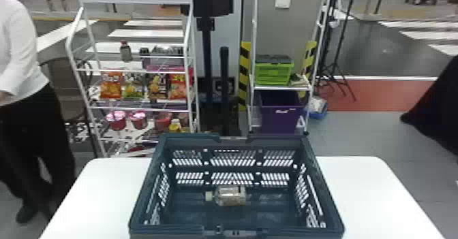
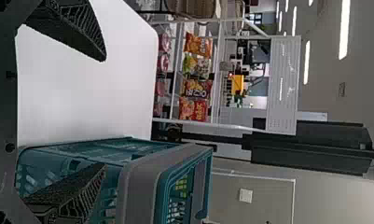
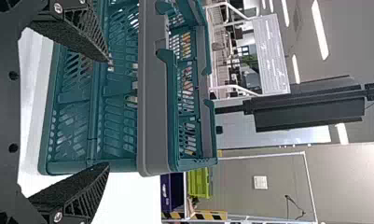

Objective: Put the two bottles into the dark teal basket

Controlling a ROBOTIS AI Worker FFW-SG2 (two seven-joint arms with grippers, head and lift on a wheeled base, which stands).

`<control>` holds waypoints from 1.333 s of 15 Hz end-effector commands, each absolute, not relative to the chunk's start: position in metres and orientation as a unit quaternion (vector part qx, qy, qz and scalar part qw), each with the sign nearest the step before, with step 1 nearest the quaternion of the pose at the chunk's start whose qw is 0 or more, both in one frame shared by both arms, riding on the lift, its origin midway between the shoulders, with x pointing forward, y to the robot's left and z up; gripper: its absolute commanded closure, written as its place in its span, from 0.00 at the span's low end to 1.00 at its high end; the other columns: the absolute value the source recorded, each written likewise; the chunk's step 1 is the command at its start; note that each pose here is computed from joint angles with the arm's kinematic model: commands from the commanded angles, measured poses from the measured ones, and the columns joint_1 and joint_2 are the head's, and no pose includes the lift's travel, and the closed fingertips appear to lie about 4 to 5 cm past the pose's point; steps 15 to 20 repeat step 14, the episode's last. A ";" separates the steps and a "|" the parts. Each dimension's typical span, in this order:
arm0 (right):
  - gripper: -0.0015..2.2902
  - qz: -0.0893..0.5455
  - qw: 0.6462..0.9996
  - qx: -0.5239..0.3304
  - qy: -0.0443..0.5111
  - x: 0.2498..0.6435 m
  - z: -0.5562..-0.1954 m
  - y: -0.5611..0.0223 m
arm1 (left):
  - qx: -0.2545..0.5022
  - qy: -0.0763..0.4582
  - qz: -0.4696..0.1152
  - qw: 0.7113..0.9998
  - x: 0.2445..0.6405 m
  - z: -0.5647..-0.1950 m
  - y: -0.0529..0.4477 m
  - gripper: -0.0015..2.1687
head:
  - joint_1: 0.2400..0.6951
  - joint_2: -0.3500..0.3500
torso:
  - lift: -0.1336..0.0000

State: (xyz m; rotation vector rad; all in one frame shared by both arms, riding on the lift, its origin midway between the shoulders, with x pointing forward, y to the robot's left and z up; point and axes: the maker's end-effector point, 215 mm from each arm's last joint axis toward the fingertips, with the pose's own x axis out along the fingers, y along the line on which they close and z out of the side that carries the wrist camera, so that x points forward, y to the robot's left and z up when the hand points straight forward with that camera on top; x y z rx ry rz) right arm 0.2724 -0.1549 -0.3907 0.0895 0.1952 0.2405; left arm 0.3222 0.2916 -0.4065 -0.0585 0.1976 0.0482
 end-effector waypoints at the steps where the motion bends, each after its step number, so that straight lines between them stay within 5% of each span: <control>1: 0.04 0.119 0.987 0.044 0.099 0.271 -0.392 -0.156 | -0.028 0.101 0.021 0.994 0.321 -0.409 0.288 0.04 | 0.57 0.50 | 1.00; 20: 0.04 0.125 0.986 0.039 0.102 0.268 -0.394 -0.161 | -0.018 0.093 0.021 0.995 0.316 -0.409 0.286 0.04 | 0.57 0.50 | 1.00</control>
